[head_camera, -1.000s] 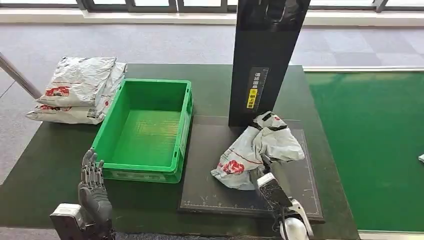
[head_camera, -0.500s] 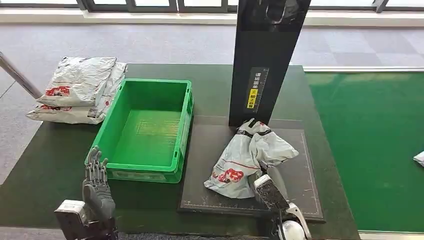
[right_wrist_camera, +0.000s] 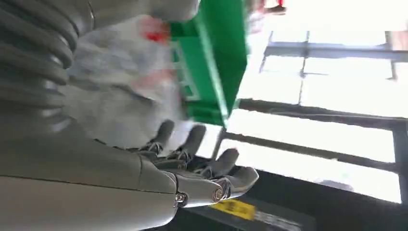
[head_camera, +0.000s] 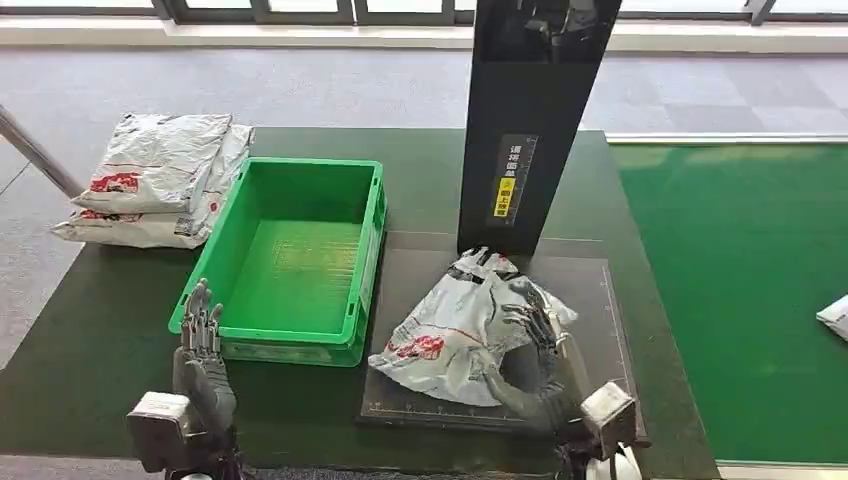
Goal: Moved the parcel from conveyor to table for the left to box.
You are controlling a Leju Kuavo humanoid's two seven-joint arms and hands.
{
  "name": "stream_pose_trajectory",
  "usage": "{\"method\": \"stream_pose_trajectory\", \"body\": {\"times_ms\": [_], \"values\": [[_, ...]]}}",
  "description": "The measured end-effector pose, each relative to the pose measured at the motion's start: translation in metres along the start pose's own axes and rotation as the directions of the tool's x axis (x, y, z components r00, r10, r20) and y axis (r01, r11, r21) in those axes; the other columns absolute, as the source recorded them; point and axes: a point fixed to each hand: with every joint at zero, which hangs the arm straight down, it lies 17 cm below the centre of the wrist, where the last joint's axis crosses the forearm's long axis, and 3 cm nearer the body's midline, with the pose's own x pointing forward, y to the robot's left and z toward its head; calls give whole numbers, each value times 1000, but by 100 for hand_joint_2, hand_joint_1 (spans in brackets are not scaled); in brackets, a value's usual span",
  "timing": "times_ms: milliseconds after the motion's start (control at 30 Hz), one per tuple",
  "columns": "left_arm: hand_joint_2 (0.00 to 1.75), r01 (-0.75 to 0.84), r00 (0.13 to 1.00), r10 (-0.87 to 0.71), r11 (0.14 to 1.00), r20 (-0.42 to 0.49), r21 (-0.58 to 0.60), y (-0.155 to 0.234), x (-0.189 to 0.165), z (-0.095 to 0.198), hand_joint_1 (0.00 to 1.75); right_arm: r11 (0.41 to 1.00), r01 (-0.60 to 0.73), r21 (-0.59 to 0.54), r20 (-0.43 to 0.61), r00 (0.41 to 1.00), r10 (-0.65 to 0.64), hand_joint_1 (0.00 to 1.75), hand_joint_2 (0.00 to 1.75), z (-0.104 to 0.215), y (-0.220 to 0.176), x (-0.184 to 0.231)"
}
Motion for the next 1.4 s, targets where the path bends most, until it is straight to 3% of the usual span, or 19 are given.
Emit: {"method": "stream_pose_trajectory", "body": {"times_ms": [333,533,733,900,1133,1167,1300,1400], "values": [[0,92,996,-92,996,12,13,-15,24,-2,0,960,-276,-50,-138,954,267,0,175,-9,-29,-25],[0,59,998,-59,989,9,-139,-55,26,2,0,928,-367,-67,-149,923,355,0,175,-13,-38,-26],[0,301,946,-247,909,210,-288,-122,44,-11,0,813,-510,-280,103,826,554,0,175,-50,-60,51],[0,309,928,-162,839,336,-448,-211,58,-35,0,715,-509,-479,202,728,655,0,175,-63,-77,116],[0,347,910,-137,769,391,-537,-257,52,-38,0,712,-485,-508,259,702,664,0,175,-67,-70,141],[175,349,910,-135,762,393,-545,-260,51,-37,0,708,-484,-514,261,698,667,0,175,-67,-71,143],[175,380,904,-122,664,409,-643,-292,38,-31,0,676,-467,-571,272,669,692,0,175,-63,-74,159],[175,414,895,-94,538,436,-735,-331,26,-21,0,695,-457,-555,300,670,679,0,175,-65,-65,161]]}}
